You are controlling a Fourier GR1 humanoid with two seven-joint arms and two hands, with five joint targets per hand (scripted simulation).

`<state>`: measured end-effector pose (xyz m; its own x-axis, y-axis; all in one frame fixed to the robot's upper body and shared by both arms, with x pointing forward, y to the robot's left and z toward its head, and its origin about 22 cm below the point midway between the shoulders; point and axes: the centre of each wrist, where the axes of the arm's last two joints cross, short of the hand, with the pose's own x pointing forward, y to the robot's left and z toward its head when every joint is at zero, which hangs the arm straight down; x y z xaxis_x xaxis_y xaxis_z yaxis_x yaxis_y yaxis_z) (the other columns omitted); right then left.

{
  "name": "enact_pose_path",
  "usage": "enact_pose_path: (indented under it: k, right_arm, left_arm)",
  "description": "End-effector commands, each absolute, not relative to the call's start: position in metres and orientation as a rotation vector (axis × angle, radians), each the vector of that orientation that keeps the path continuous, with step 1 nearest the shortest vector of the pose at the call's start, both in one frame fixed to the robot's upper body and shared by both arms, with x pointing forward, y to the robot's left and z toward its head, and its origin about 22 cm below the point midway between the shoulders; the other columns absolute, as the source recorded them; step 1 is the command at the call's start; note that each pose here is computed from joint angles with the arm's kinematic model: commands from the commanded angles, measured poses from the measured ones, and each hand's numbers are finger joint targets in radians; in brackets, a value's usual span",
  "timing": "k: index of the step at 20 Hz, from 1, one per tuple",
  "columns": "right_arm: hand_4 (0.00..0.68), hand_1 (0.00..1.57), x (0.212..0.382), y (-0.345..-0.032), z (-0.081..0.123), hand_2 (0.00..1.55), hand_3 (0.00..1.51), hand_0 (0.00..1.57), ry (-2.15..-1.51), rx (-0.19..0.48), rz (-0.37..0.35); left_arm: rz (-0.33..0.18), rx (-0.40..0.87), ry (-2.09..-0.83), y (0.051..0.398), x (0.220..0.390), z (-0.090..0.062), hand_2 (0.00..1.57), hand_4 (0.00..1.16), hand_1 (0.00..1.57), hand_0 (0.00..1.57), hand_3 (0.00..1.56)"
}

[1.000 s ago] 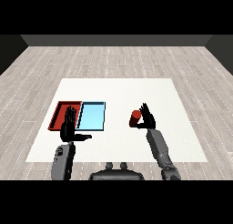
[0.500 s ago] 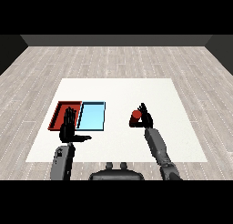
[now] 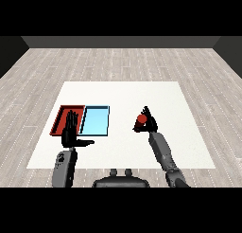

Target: Pick the red can and put it in the red box

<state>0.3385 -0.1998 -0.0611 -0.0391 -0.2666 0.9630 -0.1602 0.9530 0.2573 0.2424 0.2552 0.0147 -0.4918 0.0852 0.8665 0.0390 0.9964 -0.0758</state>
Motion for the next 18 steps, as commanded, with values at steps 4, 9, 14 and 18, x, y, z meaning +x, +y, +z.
enact_pose_path:
  k: [4, 9, 14, 18]
  right_arm:
    - [0.0, 0.0, 0.332, -0.197, -0.069, 0.0, 0.0, 0.0, -1.612, 0.348, -0.061]
    - [0.0, 0.0, 0.353, -0.197, -0.052, 0.0, 0.0, 0.0, -1.611, 0.345, -0.062]
    - [0.0, 0.0, 0.358, -0.194, -0.069, 0.0, 0.0, 0.0, -1.58, 0.308, -0.057]
    - [0.0, 0.0, 0.351, -0.18, -0.068, 0.0, 0.0, 0.0, -1.554, 0.311, -0.08]
  left_arm:
    - [0.065, -0.079, -2.076, 0.262, 0.24, 0.001, 0.0, 0.0, 0.0, 0.0, 0.0]
    - [0.057, -0.103, -2.078, 0.26, 0.236, 0.012, 0.0, 0.0, 0.0, 0.0, 0.0]
    - [0.092, -0.096, -2.086, 0.272, 0.237, -0.005, 0.0, 0.0, 0.0, 0.0, 0.0]
    - [0.075, -0.117, -2.092, 0.247, 0.236, 0.018, 0.0, 0.0, 0.0, 0.0, 0.0]
